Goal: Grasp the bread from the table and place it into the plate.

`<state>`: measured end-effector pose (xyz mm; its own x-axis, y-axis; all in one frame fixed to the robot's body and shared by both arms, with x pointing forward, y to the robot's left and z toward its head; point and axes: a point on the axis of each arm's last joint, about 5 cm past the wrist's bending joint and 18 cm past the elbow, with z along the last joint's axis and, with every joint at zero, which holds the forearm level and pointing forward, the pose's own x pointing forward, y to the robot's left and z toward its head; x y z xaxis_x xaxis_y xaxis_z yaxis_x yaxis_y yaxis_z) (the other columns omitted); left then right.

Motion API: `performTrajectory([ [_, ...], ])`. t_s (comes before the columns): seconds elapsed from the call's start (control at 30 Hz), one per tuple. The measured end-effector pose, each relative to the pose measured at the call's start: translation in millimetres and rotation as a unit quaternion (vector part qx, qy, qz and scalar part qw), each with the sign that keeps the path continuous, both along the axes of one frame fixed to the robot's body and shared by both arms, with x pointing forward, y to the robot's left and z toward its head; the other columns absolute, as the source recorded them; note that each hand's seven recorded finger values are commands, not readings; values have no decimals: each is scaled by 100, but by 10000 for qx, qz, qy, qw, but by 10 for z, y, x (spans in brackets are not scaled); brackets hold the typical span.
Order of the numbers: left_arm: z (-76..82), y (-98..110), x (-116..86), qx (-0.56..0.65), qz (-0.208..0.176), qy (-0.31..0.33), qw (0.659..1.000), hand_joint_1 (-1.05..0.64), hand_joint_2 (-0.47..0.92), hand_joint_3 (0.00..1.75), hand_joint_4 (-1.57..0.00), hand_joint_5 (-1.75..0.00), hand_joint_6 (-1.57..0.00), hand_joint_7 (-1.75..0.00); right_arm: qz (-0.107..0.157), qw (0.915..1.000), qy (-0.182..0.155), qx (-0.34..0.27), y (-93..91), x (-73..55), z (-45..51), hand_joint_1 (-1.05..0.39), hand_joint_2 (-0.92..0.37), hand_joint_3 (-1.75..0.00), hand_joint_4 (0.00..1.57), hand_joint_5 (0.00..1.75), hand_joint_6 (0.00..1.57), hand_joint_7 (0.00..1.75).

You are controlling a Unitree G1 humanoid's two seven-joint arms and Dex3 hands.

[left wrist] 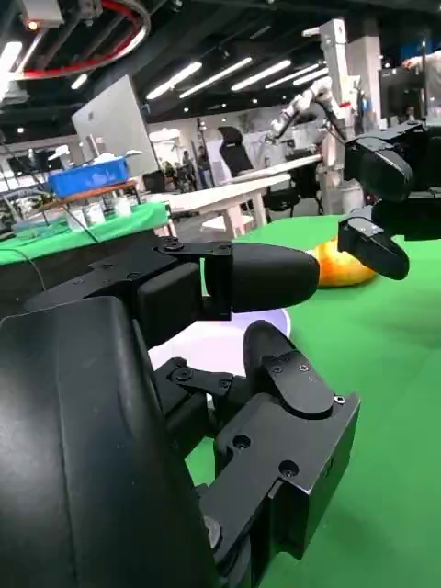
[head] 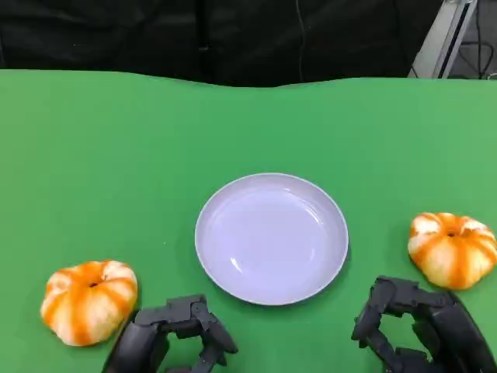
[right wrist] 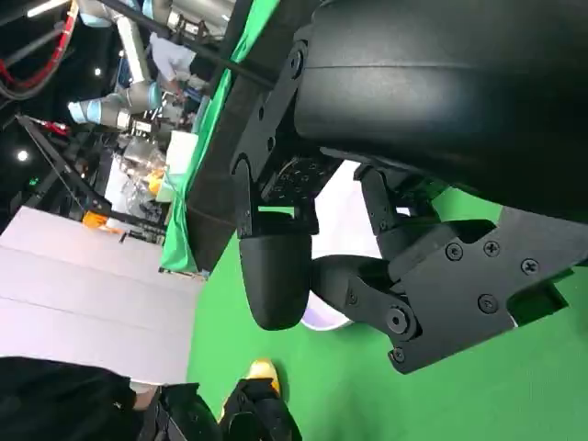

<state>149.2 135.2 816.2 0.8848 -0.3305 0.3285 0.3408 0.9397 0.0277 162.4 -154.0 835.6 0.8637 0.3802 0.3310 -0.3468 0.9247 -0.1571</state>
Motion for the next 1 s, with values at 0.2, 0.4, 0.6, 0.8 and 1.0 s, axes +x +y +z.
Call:
performTrajectory([
  [0.2,70,45,39,-131,283,-155,9994,-15,83,45,-82,-83,-104,-30,1,10000,2,-4,0,1,-1,-21,-62,-90,80,158,80,132],
  [0.4,123,145,42,-564,384,-111,9976,-20,92,10,-84,-10,-83,0,3,10000,8,-11,1,1,-3,-21,-62,-90,80,157,80,131],
  [0.6,164,205,50,-677,223,-170,9973,-38,92,8,-67,-1,-65,0,-2,10000,61,-17,-1,-4,-20,-21,-62,-90,80,158,80,131],
  [0.8,226,285,59,-588,200,-263,9977,-45,92,6,-63,0,-59,0,-4,10000,61,-37,-10,-4,-20,-21,-63,-89,80,158,80,131],
  [1.0,374,463,34,-457,449,-616,9960,-61,92,7,-62,0,-49,-1,1,10000,60,-40,-10,-6,-21,-21,-63,-88,80,158,80,131],
])
